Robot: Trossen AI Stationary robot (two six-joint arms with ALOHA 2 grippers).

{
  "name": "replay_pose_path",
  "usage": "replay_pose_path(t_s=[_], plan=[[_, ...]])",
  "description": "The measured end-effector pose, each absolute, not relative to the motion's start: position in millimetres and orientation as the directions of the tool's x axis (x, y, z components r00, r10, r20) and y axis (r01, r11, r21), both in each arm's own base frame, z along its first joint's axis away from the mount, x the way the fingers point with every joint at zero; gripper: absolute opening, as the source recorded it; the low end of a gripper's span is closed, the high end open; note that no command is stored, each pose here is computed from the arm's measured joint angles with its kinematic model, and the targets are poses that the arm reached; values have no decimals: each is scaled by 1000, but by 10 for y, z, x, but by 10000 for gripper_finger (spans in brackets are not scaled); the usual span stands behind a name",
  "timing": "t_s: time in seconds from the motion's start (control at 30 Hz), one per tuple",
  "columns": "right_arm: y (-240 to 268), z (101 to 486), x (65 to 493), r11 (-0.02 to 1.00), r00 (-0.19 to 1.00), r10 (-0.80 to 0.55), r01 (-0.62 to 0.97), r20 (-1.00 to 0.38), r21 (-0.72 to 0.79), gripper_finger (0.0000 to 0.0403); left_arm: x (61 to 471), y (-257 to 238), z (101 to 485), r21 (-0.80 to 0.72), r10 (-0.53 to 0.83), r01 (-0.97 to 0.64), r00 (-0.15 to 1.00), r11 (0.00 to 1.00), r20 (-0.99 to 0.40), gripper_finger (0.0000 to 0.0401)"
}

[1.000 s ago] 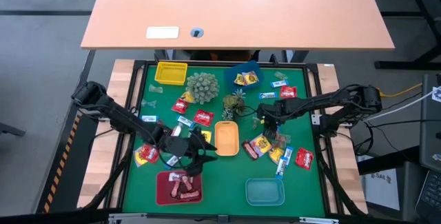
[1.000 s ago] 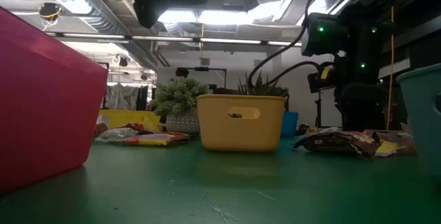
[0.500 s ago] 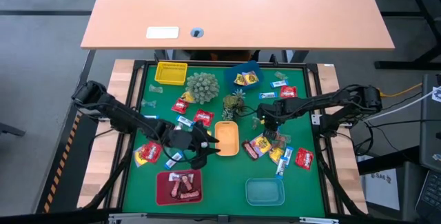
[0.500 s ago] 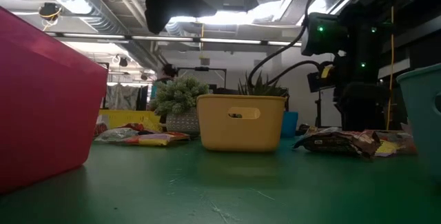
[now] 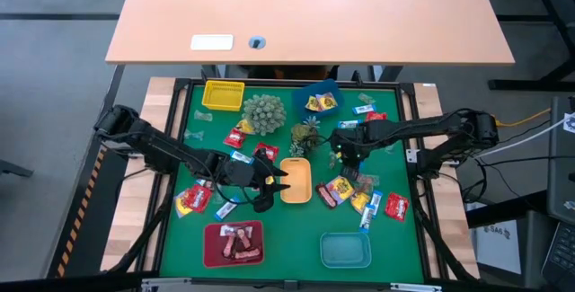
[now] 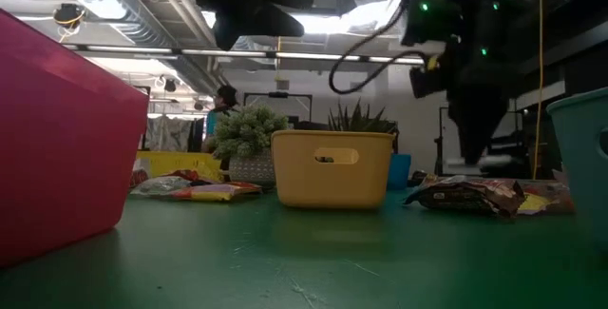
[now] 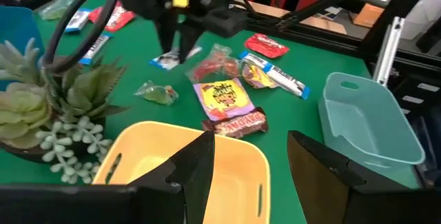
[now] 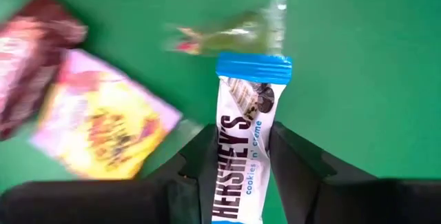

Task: Sort candy
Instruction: Put the blue chocolate bar into the light blue bin

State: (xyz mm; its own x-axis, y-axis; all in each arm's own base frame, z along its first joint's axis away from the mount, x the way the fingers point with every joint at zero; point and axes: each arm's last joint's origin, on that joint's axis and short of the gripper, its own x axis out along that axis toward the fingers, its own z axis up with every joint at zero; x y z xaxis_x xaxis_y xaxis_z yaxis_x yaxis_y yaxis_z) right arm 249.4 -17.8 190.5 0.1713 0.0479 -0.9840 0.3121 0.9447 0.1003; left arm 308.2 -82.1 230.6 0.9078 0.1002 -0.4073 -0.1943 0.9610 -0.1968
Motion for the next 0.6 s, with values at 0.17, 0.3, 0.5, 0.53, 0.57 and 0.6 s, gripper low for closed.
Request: replay_pose_path(t_s=[0.17, 0.3, 0.5, 0.53, 0.57, 0.6], plan=[[-3, 2163, 2628, 935, 233, 187, 257, -954, 246, 119, 3085, -811, 2306, -192, 103, -196, 907, 962, -407, 169], [319, 2363, 2713, 937, 276, 254, 170, -927, 307, 119, 3083, -818, 2306, -193, 99, -192, 908, 962, -408, 169], [969, 2543, 2648, 935, 279, 335, 22, -900, 355, 119, 3073, -861, 2305, -199, 70, -165, 909, 966, -411, 169], [1074, 2548, 2621, 932, 278, 350, -7, -895, 362, 119, 3071, -868, 2305, -198, 68, -162, 909, 967, -411, 169], [1169, 2552, 2591, 929, 275, 363, -33, -890, 368, 119, 3070, -872, 2305, -198, 67, -161, 909, 967, -411, 169], [1265, 2556, 2557, 926, 273, 373, -52, -887, 373, 119, 3069, -873, 2305, -198, 67, -160, 909, 967, -411, 169]])
